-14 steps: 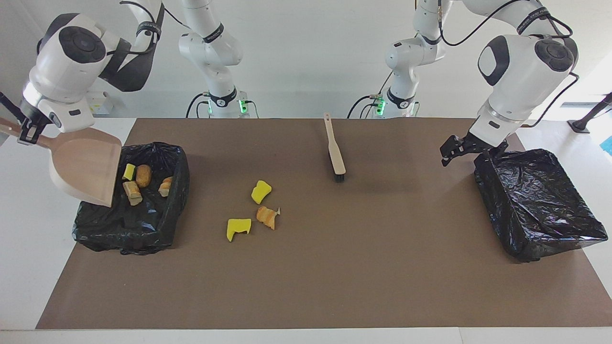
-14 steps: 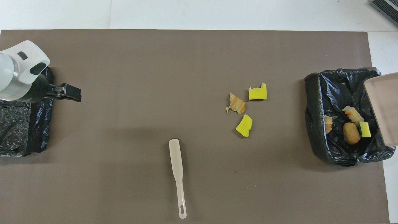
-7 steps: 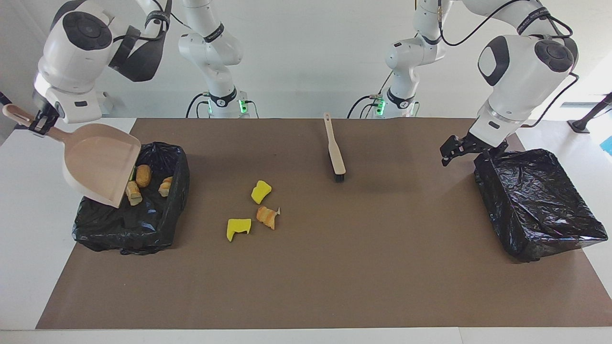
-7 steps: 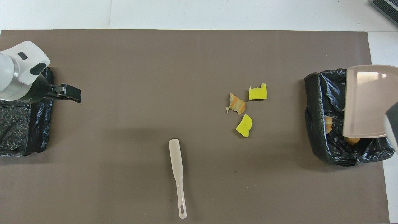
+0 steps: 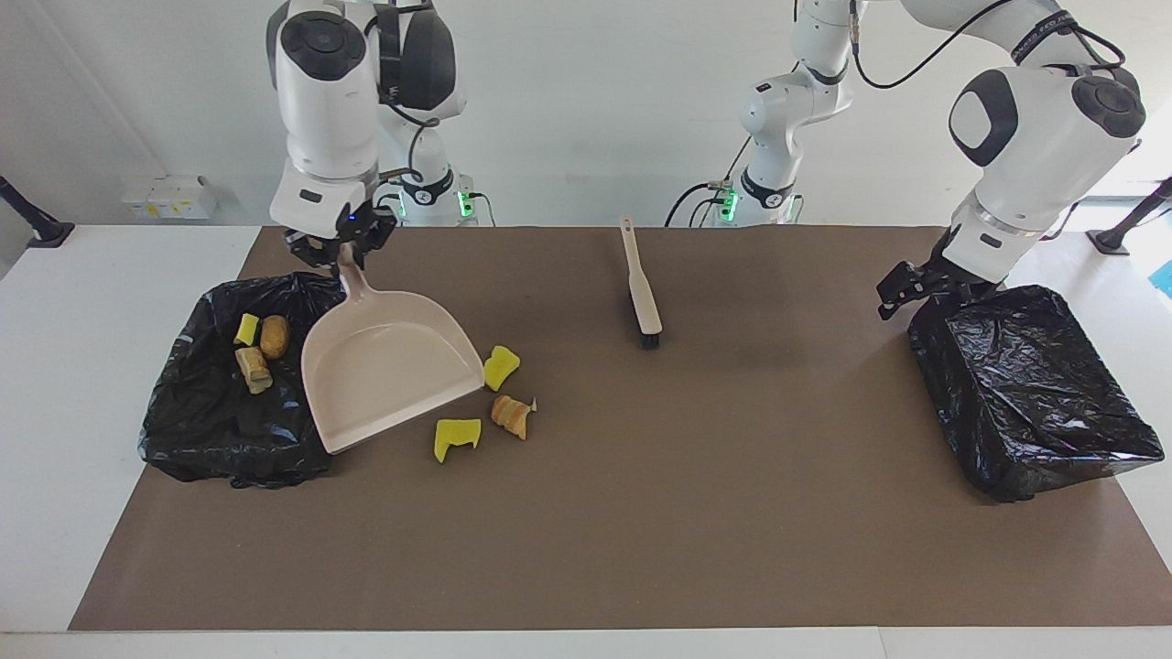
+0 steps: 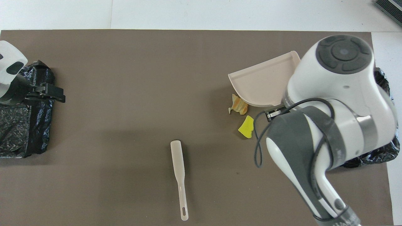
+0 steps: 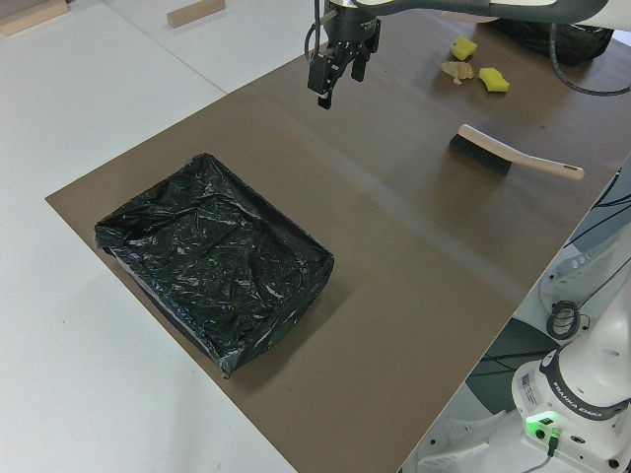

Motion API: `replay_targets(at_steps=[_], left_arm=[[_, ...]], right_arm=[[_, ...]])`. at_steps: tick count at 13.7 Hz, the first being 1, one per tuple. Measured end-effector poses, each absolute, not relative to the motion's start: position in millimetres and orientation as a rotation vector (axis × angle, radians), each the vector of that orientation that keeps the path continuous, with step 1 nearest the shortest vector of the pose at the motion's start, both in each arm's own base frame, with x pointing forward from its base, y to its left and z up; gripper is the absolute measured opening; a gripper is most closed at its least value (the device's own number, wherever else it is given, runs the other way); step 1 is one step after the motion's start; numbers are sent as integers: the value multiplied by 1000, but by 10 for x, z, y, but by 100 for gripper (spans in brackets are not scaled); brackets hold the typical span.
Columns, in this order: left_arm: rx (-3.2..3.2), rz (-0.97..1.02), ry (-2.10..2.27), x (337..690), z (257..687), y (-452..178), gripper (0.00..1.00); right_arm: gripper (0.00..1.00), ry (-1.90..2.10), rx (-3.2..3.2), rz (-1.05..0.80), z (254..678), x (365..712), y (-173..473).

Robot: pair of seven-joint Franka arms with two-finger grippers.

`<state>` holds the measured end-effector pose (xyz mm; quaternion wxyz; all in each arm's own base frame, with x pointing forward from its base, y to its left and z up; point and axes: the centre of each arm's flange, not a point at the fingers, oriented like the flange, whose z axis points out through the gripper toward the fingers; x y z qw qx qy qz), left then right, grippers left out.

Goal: Sweep and dump trash in bin
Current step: 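Bring the empty dustpan back and set it down with the right gripper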

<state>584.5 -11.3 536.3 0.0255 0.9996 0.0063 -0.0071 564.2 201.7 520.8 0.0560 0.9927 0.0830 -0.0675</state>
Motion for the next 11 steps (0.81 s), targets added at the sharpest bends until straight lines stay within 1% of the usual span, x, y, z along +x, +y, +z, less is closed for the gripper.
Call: replay_targets(at_steps=[2, 5, 9, 11], left_arm=[[3090, -22, 20, 5845, 5363, -113, 100], [3090, -21, 13, 5845, 5364, -136, 100], [3090, -16, -5, 5837, 5384, -204, 100], [3094, 5, -8, 5817, 5457, -223, 100]], right_arm=[[32, 68, 3099, -158, 5014, 5797, 2533], [32, -45, 3167, -108, 4724, 5935, 3208], [32, -11, 3224, -64, 4042, 5821, 4192], [32, 32, 3228, -72, 3794, 5770, 4478]])
